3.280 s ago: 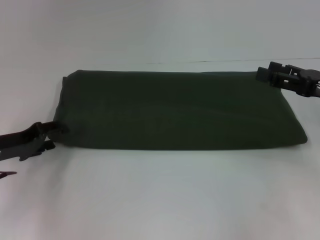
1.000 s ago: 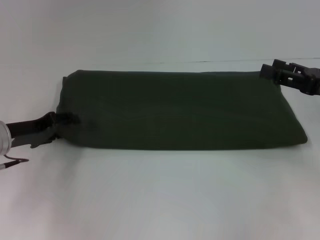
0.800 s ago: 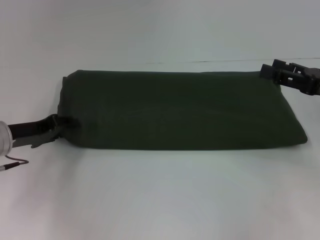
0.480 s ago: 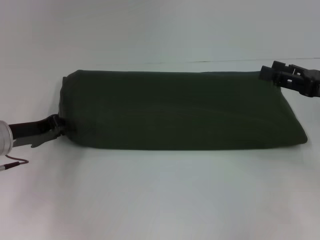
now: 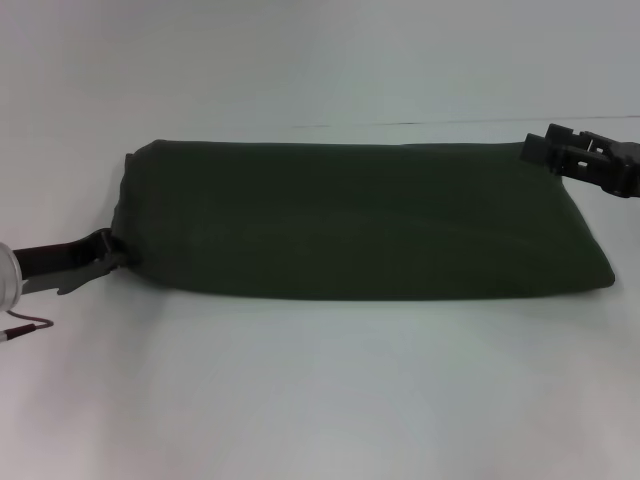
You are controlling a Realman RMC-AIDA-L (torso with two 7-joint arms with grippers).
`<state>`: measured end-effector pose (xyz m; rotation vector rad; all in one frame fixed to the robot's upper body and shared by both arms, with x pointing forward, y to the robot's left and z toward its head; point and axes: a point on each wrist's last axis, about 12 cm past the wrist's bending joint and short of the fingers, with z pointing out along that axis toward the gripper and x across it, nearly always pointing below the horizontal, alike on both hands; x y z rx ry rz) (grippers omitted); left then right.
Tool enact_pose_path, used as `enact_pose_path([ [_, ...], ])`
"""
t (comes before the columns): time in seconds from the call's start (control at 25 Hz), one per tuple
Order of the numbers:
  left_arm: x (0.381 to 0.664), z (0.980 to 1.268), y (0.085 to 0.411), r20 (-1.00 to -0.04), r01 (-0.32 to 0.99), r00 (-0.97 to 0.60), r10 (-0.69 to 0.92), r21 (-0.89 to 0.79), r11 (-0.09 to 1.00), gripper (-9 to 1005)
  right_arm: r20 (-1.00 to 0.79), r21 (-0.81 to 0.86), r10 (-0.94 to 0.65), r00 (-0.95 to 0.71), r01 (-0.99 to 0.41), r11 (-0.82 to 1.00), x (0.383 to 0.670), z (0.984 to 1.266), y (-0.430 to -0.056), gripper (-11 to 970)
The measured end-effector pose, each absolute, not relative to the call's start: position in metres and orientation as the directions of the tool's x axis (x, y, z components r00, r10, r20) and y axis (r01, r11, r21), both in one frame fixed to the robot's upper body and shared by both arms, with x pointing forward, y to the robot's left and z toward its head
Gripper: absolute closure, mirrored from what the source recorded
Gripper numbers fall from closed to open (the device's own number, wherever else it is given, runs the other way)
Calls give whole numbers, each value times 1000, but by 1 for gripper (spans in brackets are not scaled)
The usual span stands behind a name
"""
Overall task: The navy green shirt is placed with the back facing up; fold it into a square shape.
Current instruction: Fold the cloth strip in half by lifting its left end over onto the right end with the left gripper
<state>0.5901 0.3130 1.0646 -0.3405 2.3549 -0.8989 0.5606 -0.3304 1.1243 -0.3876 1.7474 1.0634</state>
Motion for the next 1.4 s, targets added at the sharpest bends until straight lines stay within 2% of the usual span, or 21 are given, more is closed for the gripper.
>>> enact_pose_path([
  [0.4, 564, 1058, 334, -451, -29, -751, -483, -708, 706, 978, -869, 489, 245, -429, -680, 546, 560, 1119, -322, 19],
  [0.92, 515, 1063, 405, -527, -90, -639, -561, -673, 735, 944, -854, 519, 294, -428, -674, 526, 567, 1107, -292, 19],
  [1.4, 484, 1065, 448, -557, -202, -579, -596, -610, 766, 914, -858, 512, 292, -421, -683, 520, 570, 1104, -282, 19],
])
